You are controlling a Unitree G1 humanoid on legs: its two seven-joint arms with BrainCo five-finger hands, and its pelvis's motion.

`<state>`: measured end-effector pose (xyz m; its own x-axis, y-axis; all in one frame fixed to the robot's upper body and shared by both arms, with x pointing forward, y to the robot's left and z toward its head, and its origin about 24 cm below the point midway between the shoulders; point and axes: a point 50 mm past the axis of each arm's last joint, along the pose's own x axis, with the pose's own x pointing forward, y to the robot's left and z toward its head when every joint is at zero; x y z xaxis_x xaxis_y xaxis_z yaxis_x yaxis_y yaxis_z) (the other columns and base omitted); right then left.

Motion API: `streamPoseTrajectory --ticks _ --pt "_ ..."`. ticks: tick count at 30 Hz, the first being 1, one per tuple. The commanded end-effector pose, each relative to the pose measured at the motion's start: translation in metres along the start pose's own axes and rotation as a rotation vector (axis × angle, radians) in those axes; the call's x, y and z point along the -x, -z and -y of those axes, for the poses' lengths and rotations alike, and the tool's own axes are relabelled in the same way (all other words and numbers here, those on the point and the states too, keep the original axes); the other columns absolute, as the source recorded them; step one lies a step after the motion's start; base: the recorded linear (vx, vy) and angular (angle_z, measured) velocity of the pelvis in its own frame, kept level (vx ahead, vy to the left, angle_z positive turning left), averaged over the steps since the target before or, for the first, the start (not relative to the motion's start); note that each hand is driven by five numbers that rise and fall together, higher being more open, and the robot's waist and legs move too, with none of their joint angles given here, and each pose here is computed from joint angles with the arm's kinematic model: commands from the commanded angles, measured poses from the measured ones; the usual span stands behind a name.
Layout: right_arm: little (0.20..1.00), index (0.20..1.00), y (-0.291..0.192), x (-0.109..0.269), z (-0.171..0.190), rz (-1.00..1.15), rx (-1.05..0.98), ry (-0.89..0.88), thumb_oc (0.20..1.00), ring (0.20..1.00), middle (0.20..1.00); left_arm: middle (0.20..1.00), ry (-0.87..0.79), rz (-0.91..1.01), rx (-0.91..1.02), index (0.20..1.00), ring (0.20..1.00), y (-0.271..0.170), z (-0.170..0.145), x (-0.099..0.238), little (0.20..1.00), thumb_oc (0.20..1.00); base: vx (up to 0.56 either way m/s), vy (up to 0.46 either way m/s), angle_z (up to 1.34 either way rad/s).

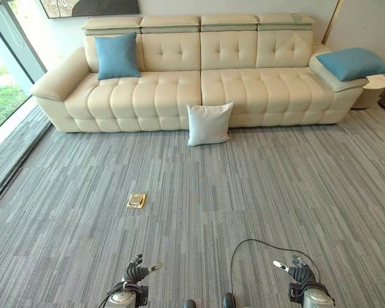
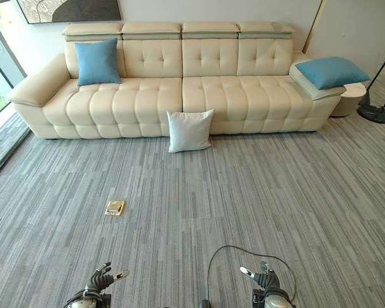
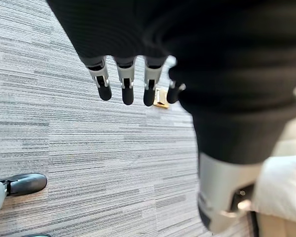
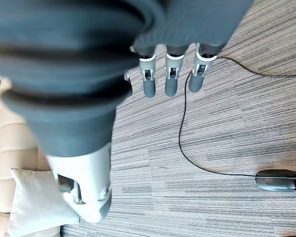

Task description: Pick up all the scattered cushions and arrange them neatly on the sofa.

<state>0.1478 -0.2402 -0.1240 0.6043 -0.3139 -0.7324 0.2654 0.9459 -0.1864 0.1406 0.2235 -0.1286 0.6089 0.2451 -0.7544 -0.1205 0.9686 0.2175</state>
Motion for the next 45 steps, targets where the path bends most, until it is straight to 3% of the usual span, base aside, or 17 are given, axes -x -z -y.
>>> streamPoseTrajectory --ticks 1,41,45 --pt "1.0 1.0 -0.014 -0.004 0.004 0.054 -0.017 0.025 1.0 1.0 1.0 1.0 -0.029 0.009 -0.004 1.0 1.0 -0.009 -0.003 -0.007 1.0 1.0 0.0 0.0 0.0" --pt "1.0 1.0 -0.011 -0.006 -0.009 0.024 0.038 0.012 1.0 1.0 1.0 1.0 -0.009 0.016 0.046 1.0 1.0 -0.012 0.002 -0.006 1.0 1.0 0.0 -0.002 0.0" --pt "1.0 1.0 -0.028 -0.005 -0.007 0.112 0.092 0.049 1.0 1.0 1.0 1.0 -0.035 0.019 0.049 1.0 1.0 -0.011 -0.001 -0.005 1.0 1.0 0.0 0.0 0.0"
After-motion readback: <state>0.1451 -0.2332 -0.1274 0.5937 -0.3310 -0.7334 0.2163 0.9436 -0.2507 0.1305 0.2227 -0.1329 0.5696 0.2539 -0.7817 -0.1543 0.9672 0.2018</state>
